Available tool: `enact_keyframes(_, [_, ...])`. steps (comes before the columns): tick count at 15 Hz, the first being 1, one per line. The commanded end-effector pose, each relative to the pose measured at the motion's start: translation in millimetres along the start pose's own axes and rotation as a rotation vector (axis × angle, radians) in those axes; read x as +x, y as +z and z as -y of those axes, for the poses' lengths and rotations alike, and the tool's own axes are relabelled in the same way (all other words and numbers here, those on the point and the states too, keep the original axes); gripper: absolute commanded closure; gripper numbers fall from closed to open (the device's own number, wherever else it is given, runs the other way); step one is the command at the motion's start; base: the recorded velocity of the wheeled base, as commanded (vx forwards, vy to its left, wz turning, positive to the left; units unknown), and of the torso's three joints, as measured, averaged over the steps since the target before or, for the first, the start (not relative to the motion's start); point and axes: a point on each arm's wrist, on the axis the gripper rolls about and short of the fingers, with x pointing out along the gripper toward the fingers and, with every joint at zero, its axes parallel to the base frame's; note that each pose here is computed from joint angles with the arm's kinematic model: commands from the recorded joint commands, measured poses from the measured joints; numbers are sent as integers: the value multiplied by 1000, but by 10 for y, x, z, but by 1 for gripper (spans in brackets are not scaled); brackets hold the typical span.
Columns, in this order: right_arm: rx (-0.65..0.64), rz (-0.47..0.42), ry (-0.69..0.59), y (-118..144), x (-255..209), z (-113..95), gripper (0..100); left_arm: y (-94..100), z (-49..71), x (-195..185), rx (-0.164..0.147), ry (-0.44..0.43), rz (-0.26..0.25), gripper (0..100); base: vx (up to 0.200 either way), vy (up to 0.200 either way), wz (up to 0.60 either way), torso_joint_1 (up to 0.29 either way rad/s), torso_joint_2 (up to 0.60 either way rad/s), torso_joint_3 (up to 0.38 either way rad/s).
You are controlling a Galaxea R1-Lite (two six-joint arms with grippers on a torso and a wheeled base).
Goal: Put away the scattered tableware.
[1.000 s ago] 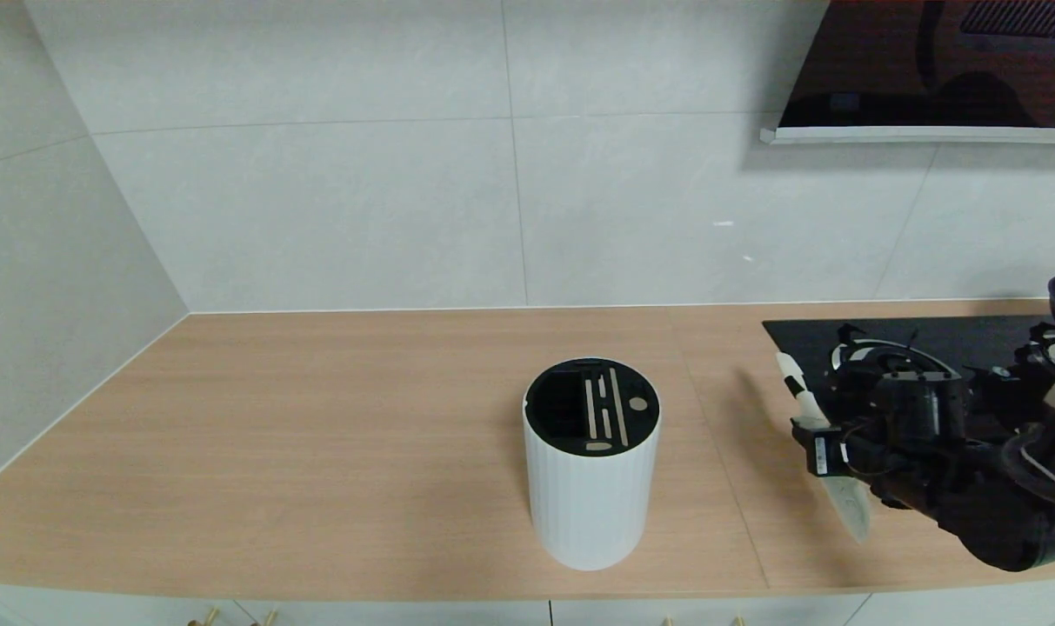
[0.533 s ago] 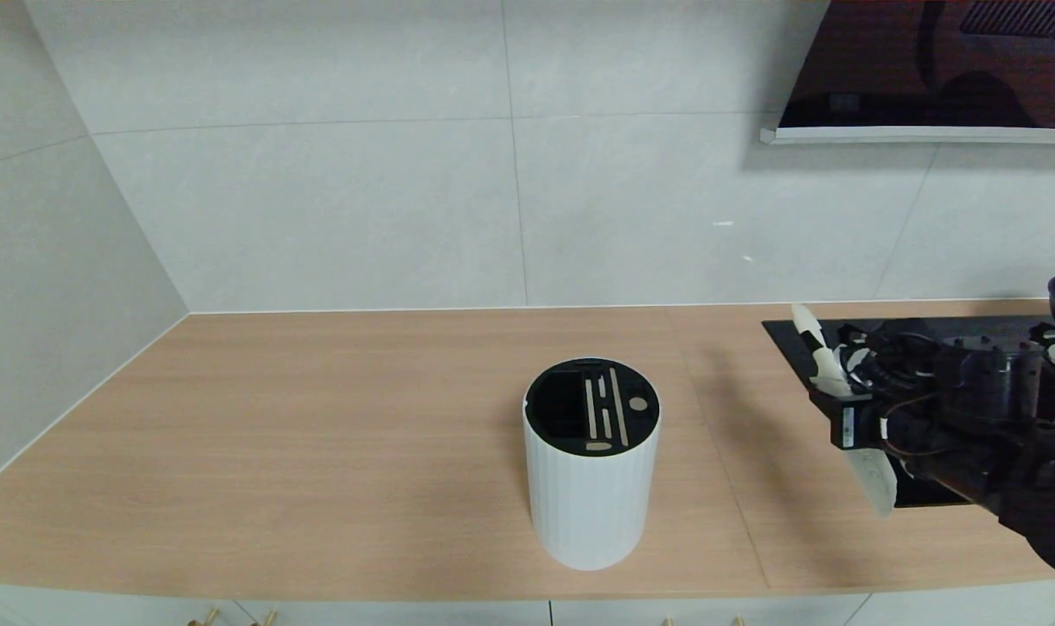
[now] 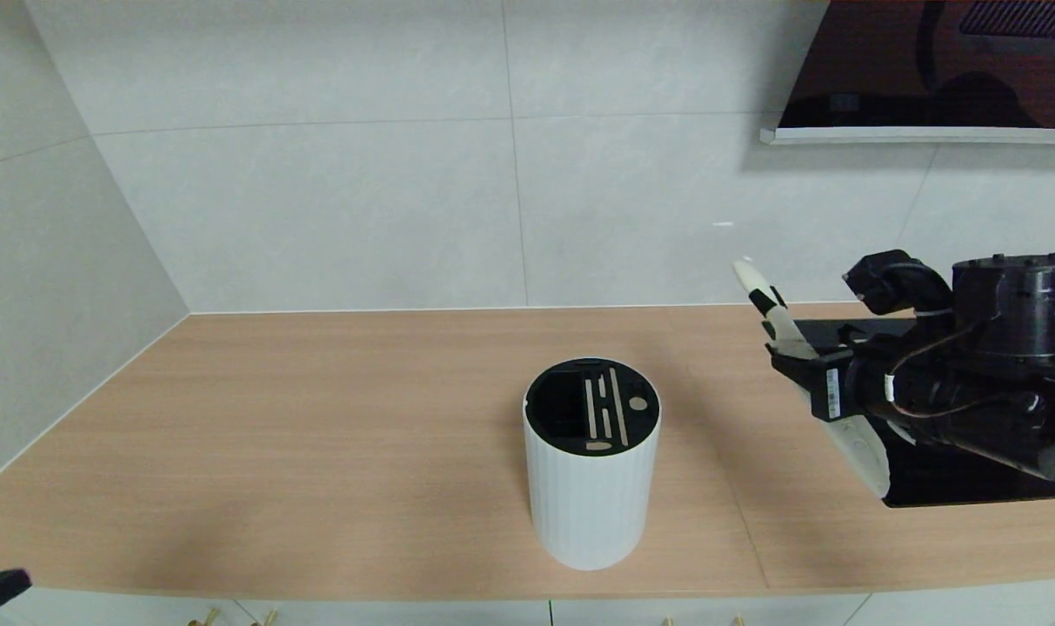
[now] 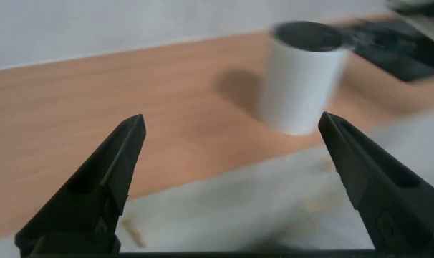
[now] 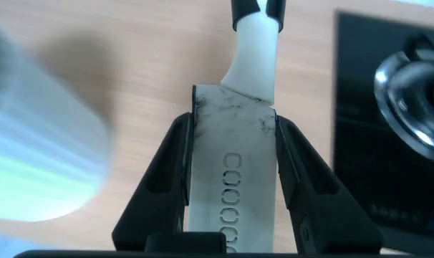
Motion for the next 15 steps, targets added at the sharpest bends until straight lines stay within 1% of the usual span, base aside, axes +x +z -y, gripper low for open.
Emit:
enact_keyframes(1, [-9, 93, 76, 252, -142, -198, 100, 441, -223, 833, -27, -184, -148, 0, 0, 0, 0, 0, 0, 0])
enact_keyframes(2, [-11, 105, 94, 281, -158, -246, 100, 465, -224, 986, -22, -216, -149, 0, 0, 0, 0, 0, 0, 0])
enact_keyframes(3, [-19, 114, 133, 296, -185, -356, 100, 471, -203, 1214, -15, -270, -146, 0, 0, 0, 0, 0, 0, 0])
enact_keyframes(4, [-24, 114, 161, 289, -207, -440, 100, 444, -166, 1330, -11, -307, -148, 0, 0, 0, 0, 0, 0, 0])
enact_keyframes(5, [-24, 109, 184, 267, -238, -540, 100, 391, -119, 1437, -35, -343, -155, 0, 0, 0, 0, 0, 0, 0])
enact_keyframes(6, [-13, 102, 192, 246, -258, -598, 100, 354, -73, 1547, -82, -376, -168, 0, 0, 0, 0, 0, 0, 0])
enact_keyframes(7, [5, 102, 220, 242, -288, -679, 100, 334, 0, 1680, -116, -416, -170, 0, 0, 0, 0, 0, 0, 0])
enact_keyframes(8, [25, 98, 258, 235, -317, -784, 100, 281, 39, 1771, -135, -438, -164, 0, 0, 0, 0, 0, 0, 0])
enact_keyframes(9, [37, 89, 294, 214, -349, -896, 100, 262, 68, 1827, -143, -455, -136, 0, 0, 0, 0, 0, 0, 0])
enact_keyframes(10, [44, 81, 307, 197, -359, -966, 100, 261, 80, 1878, -159, -461, -111, 0, 0, 0, 0, 0, 0, 0])
enact_keyframes(11, [49, 79, 312, 188, -365, -1012, 100, 280, 93, 1907, -185, -470, -86, 0, 0, 0, 0, 0, 0, 0])
enact_keyframes(12, [77, 108, 333, 206, -378, -1093, 100, 366, 194, 1923, -297, -525, -45, 0, 0, 0, 0, 0, 0, 0])
enact_keyframes(13, [111, 130, 358, 227, -398, -1146, 100, 431, 253, 1928, -384, -563, -27, 0, 0, 0, 0, 0, 0, 0])
enact_keyframes(14, [126, 130, 376, 216, -393, -1203, 100, 485, 268, 1959, -456, -582, -2, 0, 0, 0, 0, 0, 0, 0])
enact_keyframes(15, [127, 128, 382, 203, -376, -1233, 100, 508, 274, 2023, -520, -593, 9, 0, 0, 0, 0, 0, 0, 0])
